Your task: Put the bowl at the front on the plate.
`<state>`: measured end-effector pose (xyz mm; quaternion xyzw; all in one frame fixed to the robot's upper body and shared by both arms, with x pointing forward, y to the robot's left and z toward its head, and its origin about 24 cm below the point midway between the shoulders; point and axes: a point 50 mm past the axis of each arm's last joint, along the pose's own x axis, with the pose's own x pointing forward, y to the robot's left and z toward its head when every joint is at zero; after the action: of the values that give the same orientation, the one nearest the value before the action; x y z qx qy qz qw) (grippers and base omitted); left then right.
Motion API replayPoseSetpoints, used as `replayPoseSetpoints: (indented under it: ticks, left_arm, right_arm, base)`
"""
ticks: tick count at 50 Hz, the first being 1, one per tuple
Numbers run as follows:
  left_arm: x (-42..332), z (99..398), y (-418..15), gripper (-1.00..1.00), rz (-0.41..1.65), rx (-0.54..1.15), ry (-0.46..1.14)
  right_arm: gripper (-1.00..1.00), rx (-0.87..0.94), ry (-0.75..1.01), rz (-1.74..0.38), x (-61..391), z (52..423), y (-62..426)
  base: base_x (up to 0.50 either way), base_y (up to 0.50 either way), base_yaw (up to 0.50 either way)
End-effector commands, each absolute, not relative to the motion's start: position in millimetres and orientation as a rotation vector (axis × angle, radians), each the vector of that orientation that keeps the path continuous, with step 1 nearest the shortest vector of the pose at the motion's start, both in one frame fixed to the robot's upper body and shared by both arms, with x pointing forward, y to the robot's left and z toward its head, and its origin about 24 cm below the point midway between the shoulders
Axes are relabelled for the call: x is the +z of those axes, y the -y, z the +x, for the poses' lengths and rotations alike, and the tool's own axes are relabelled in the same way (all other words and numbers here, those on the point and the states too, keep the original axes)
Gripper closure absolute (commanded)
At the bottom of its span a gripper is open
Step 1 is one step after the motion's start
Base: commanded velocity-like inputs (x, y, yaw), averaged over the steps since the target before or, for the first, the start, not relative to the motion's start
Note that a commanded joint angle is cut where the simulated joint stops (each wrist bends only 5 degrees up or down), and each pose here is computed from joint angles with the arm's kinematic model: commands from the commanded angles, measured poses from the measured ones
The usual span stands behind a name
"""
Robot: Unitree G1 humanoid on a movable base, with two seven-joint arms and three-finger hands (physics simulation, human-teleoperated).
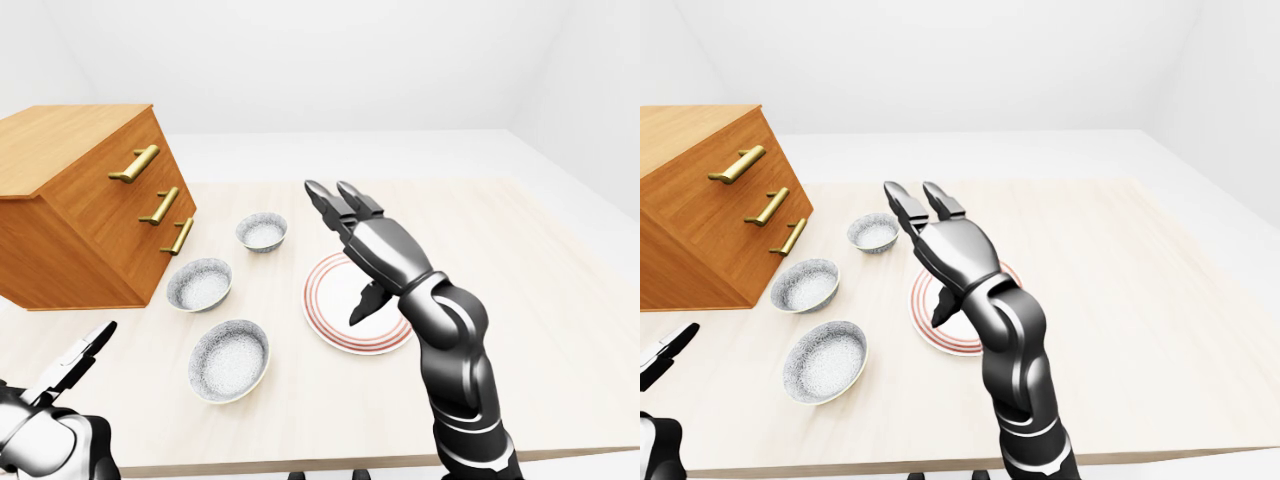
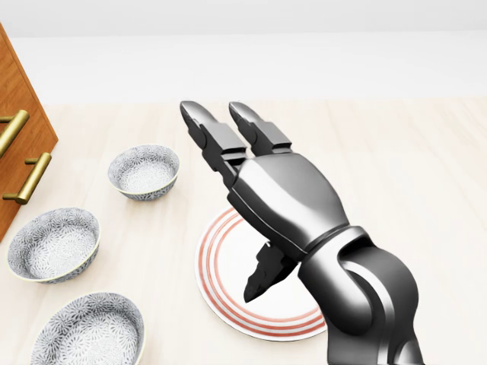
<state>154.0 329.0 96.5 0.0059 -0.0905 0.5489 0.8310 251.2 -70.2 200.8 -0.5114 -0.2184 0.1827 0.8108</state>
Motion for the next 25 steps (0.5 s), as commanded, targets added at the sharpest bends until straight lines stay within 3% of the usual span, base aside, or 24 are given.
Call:
replayPoseSetpoints:
  ticks: [1,14,25]
  left_arm:
    - [96,155,-329,-1.00,0.021,1.169,0.186]
    - [96,154,-329,-1.00,0.017,1.171,0.188]
    - [96,155,-330,-1.00,0.013,1.169,0.187]
  right_arm:
    - [-1.00,0.267,0.416,-1.253,207,252,66]
    - [-1.00,0.167,0.380,-1.351,211,250,63]
    - [-1.00,0.183,0.317,-1.395,198,248,55]
  base:
    - [0.00,0.00,0.00]
    - [0.00,0.00,0.00]
    - [0.00,0.00,0.00]
